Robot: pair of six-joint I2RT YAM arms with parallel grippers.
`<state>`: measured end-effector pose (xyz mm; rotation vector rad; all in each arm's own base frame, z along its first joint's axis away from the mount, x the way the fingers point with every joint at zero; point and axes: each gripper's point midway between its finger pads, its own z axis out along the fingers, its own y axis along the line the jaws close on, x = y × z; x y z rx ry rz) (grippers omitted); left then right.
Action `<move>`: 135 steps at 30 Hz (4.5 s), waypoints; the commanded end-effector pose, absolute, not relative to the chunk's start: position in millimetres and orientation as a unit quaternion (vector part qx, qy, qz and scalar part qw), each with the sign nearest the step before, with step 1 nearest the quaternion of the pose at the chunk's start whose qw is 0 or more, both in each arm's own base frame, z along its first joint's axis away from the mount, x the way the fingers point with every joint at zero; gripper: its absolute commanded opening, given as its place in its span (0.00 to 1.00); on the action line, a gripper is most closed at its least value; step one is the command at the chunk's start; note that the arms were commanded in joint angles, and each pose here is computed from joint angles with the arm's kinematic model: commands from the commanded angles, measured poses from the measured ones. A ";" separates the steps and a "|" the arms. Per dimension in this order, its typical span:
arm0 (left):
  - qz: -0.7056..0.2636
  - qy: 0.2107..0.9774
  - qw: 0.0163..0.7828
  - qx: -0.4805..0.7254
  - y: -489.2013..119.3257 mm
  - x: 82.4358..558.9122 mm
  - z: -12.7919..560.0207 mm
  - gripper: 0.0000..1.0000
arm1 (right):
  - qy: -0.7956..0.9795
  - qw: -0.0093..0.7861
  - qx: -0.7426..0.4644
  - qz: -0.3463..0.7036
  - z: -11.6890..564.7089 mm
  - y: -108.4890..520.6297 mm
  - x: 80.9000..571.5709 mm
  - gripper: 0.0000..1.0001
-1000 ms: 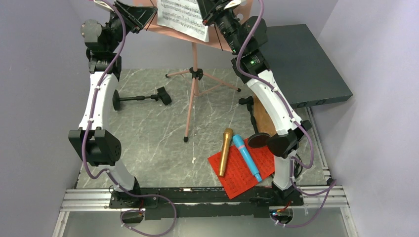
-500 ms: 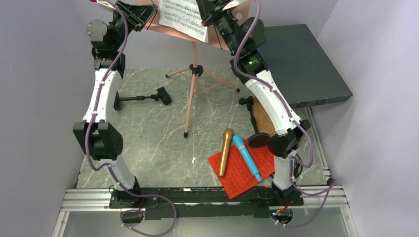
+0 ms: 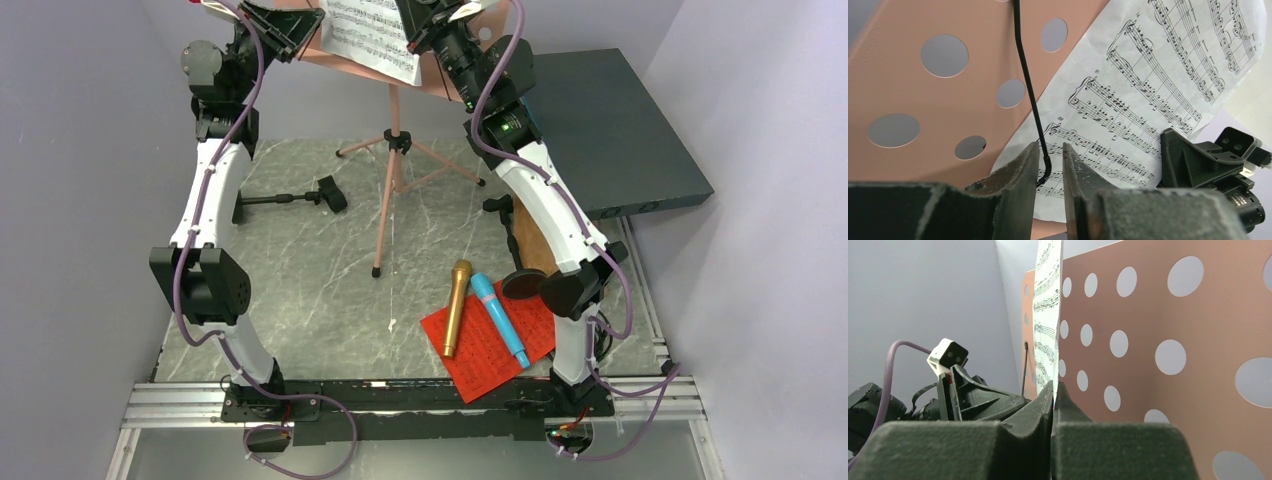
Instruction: Set up the instrument practice props
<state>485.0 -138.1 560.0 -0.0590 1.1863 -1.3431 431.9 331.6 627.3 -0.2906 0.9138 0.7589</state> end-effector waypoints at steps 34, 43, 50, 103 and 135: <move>-0.581 0.467 0.665 0.047 -145.4 435.8 606.4 0.00 | 0.326 0.863 -0.155 0.354 640.1 368.3 433.4 0.00; -0.581 0.473 0.660 0.047 -146.4 434.2 603.1 0.00 | 0.308 0.866 -0.160 0.359 635.1 377.5 436.9 0.00; -0.584 0.475 0.657 0.047 -147.2 432.9 600.9 0.00 | 0.301 0.866 -0.163 0.366 632.3 378.1 440.8 0.00; -0.531 0.541 0.652 -0.013 -96.6 398.8 565.1 0.90 | 0.502 0.796 -0.133 0.309 627.4 297.3 379.3 0.89; -0.405 0.867 0.258 0.135 -348.7 175.9 148.2 0.81 | 0.889 0.333 -0.128 0.287 135.7 227.8 200.6 0.79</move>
